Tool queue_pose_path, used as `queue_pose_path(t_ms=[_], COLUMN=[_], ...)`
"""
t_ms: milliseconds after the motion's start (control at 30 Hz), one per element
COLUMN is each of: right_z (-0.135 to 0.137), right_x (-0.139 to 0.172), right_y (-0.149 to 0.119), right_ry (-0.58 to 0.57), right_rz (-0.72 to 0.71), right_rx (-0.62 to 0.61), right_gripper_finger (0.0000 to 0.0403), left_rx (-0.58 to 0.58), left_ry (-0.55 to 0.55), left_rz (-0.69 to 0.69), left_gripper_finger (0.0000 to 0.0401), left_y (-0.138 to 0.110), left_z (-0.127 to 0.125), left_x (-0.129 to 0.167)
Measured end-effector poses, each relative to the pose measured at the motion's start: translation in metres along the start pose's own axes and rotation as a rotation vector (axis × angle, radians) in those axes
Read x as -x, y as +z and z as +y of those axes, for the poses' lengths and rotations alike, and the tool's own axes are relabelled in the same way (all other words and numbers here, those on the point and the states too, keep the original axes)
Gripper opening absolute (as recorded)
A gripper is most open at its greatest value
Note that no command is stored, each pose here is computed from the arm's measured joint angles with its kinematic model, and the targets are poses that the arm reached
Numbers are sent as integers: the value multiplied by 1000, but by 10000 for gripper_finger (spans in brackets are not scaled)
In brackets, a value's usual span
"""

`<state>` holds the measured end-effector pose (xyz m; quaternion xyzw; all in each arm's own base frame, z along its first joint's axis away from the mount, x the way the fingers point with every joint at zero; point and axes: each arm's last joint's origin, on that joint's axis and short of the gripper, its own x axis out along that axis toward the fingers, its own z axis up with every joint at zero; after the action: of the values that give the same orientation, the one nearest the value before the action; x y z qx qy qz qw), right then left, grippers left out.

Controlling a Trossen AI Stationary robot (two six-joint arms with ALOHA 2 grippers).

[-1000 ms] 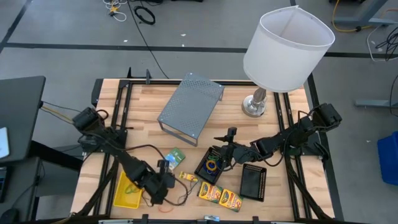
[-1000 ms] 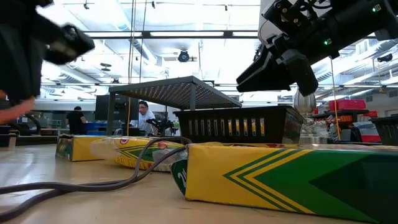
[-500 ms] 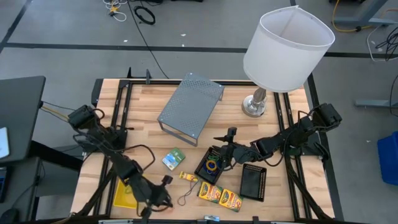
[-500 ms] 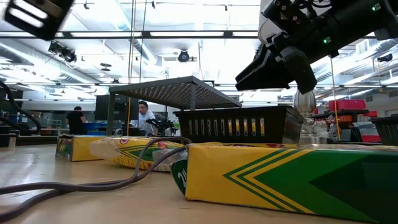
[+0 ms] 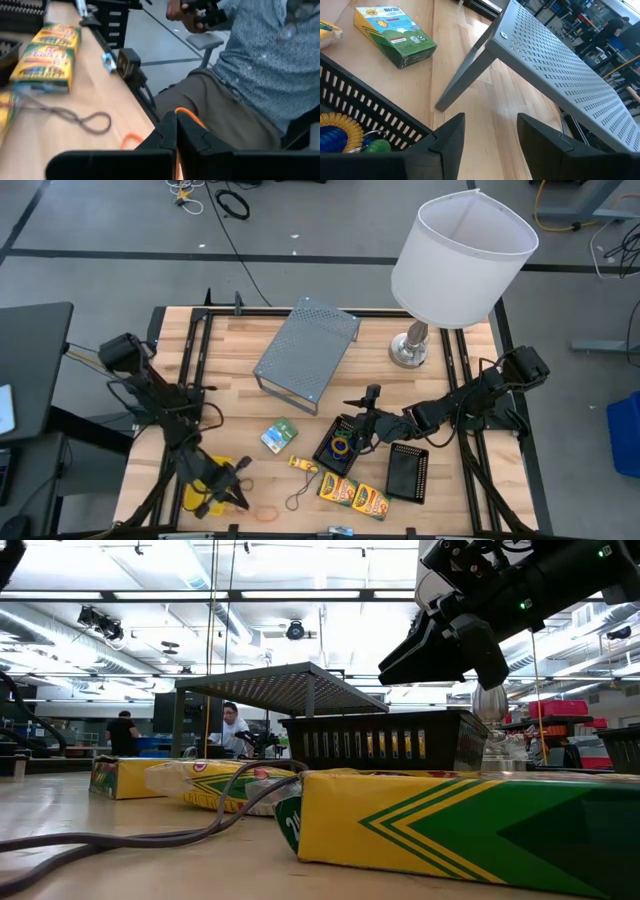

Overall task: Pick & Place Office Desk Supplies
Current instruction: Put the orange rubber band into the yellow bin, then put the black rubber band into the yellow bin

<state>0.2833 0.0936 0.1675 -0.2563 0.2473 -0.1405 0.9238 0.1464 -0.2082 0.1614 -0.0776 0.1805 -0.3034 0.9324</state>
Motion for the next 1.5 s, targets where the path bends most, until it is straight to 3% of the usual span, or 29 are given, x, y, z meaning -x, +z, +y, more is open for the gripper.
queue_pose_path(t_ms=[267, 533, 867, 1267, 1500], right_z=[0, 0, 0, 0, 0], right_x=[0, 0, 0, 0, 0], right_y=[0, 0, 0, 0, 0], right_ry=[-1, -1, -1, -1, -1], right_rz=[1, 1, 1, 1, 1], right_rx=[0, 1, 4, 8, 9], right_gripper_finger=[188, 188, 188, 188, 188], left_rx=[86, 225, 396, 515, 515], left_ry=[70, 134, 182, 210, 237], left_rz=[13, 190, 399, 383, 345], left_gripper_finger=[0, 0, 3, 96, 165], left_y=[-19, -39, -55, -55, -54], left_z=[-6, -8, -4, -3, -3], left_x=[42, 68, 79, 79, 78])
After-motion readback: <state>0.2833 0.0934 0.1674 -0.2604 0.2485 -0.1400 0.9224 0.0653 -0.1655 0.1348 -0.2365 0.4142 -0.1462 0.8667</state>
